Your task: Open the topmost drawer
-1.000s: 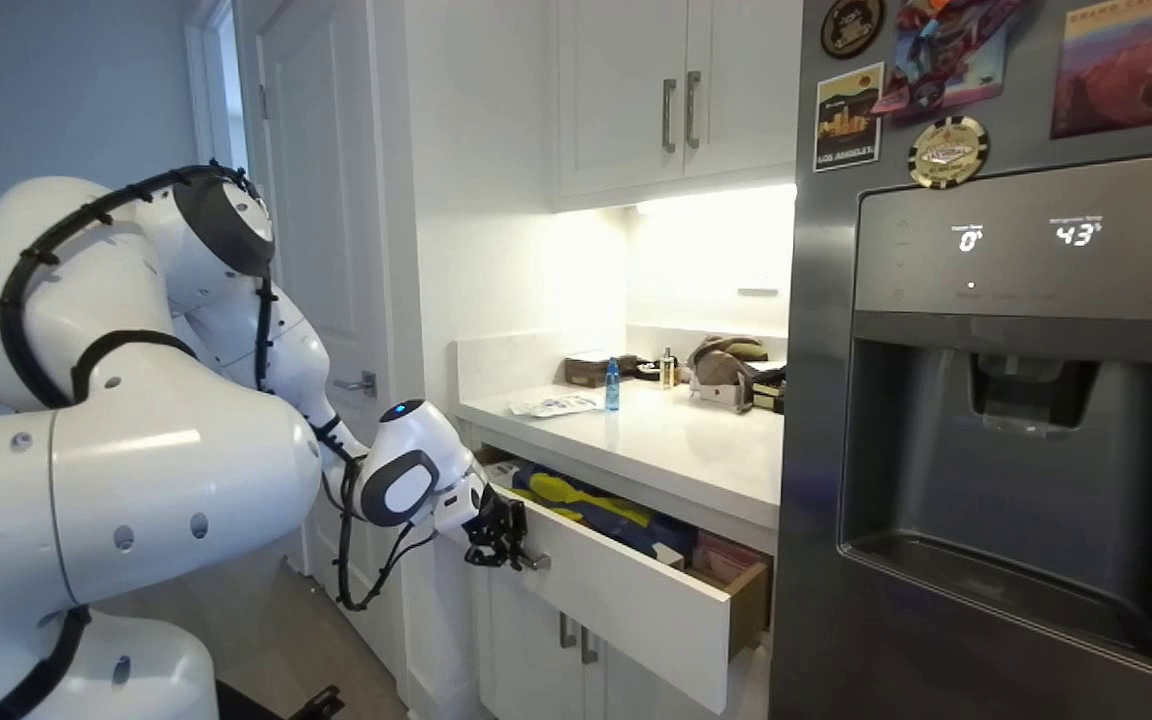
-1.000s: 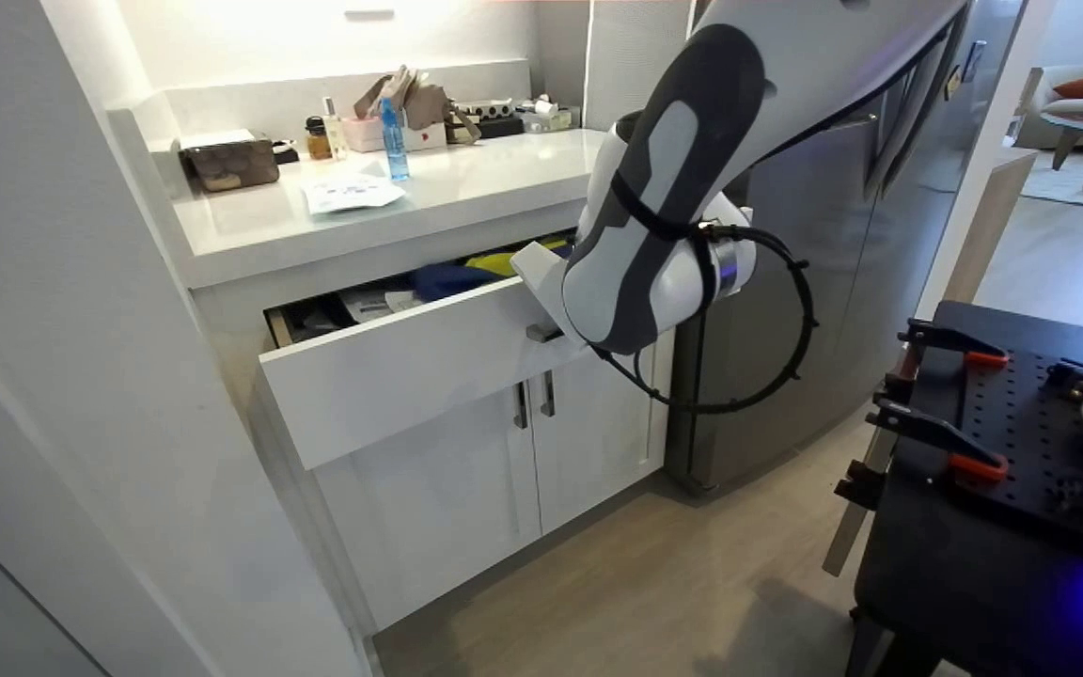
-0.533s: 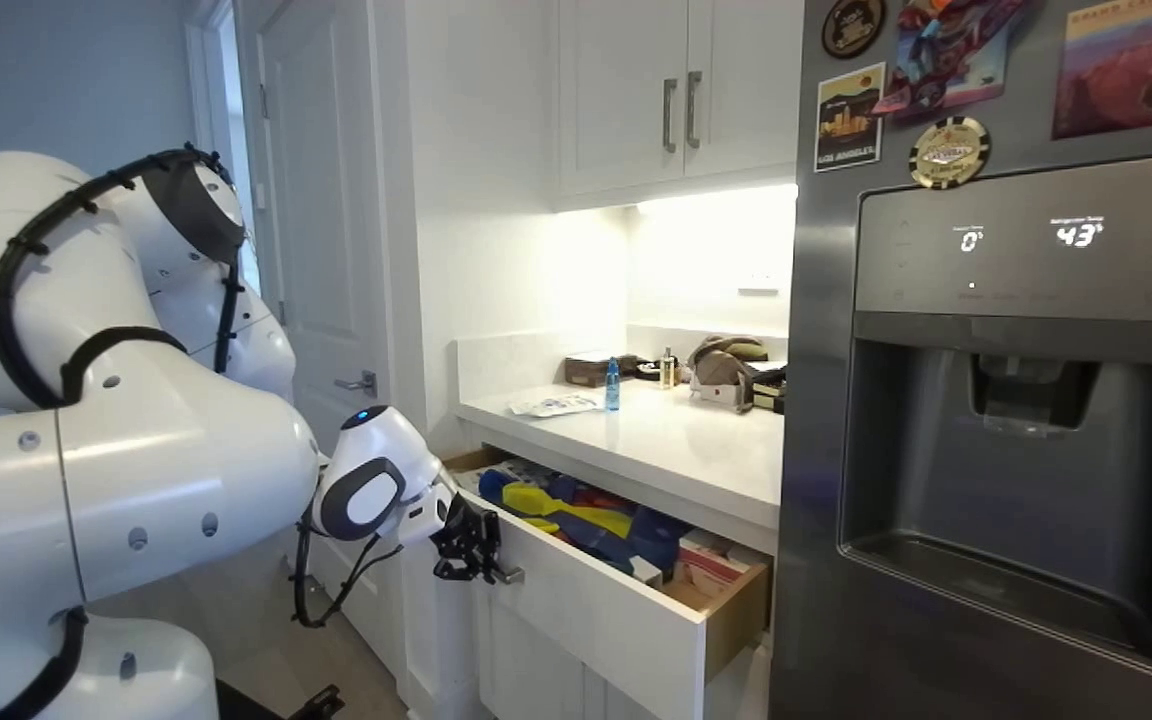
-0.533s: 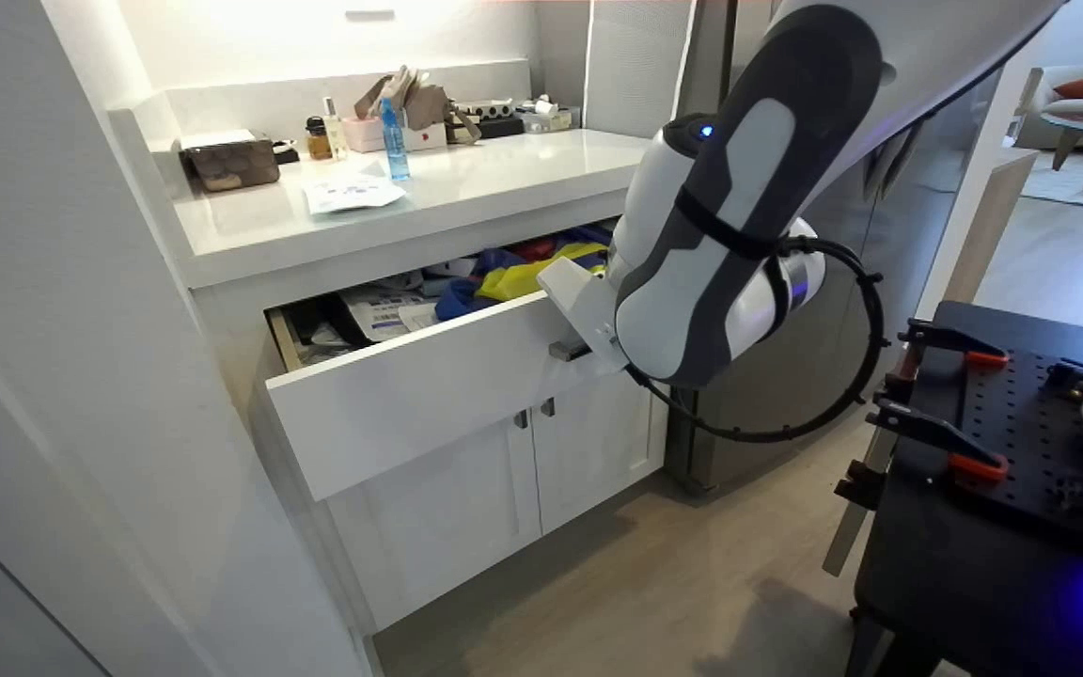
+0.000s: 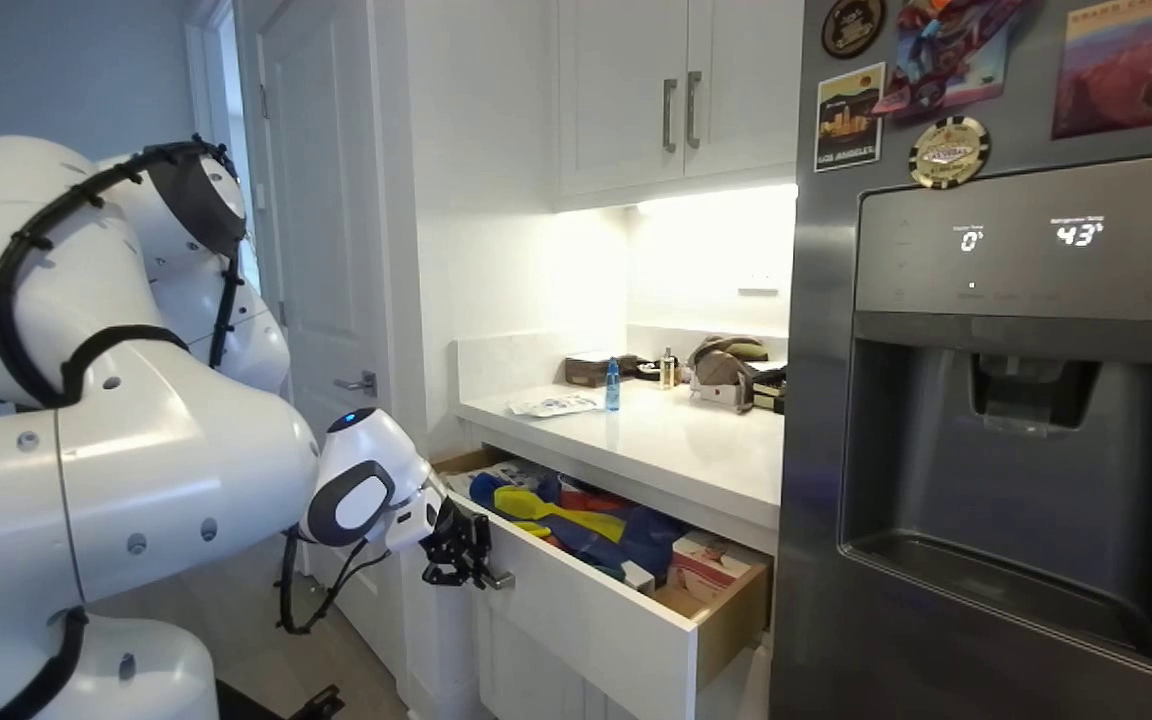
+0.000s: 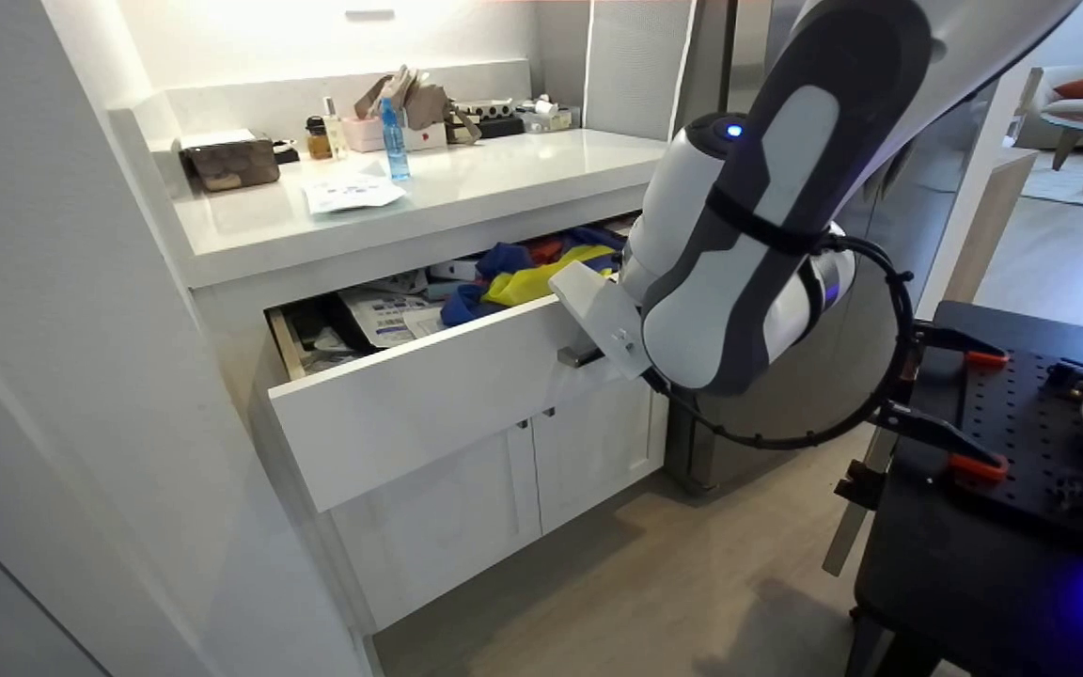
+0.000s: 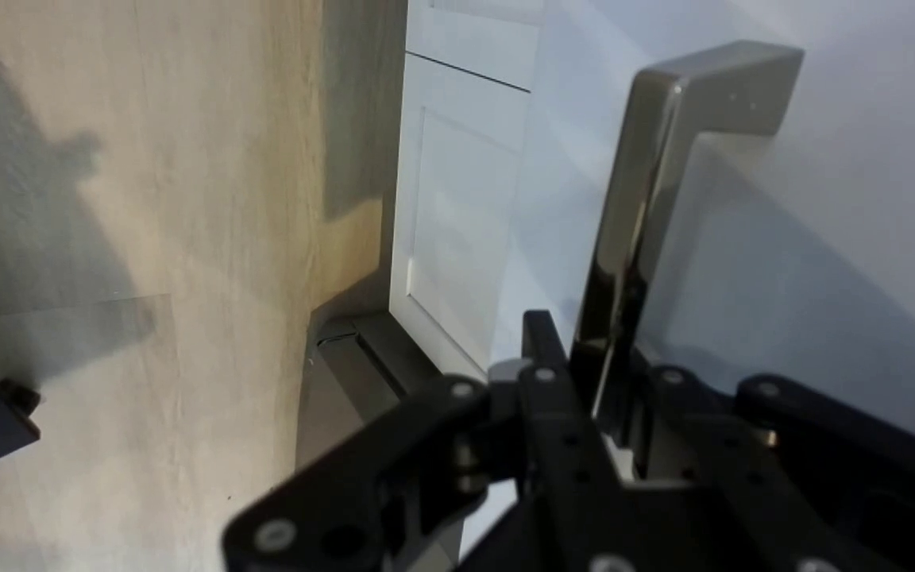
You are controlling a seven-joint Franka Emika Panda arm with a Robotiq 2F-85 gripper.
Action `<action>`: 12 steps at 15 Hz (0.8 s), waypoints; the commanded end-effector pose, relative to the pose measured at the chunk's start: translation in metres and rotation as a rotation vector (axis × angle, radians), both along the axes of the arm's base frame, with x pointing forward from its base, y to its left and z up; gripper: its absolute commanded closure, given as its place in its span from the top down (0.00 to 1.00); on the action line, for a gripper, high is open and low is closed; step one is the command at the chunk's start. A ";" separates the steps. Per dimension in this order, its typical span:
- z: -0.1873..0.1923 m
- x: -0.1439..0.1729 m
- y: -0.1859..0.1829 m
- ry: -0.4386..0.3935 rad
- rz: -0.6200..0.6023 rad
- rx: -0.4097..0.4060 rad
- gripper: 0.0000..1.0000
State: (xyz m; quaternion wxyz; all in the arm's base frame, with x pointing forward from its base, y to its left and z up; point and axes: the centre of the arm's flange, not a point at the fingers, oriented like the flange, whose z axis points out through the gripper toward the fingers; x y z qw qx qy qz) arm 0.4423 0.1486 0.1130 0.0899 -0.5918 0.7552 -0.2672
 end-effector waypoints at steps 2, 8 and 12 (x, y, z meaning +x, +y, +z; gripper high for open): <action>0.048 -0.008 -0.006 0.080 0.078 0.100 0.04; 0.047 -0.036 -0.003 0.087 0.099 0.086 0.04; 0.051 -0.058 -0.005 0.087 0.108 0.091 0.04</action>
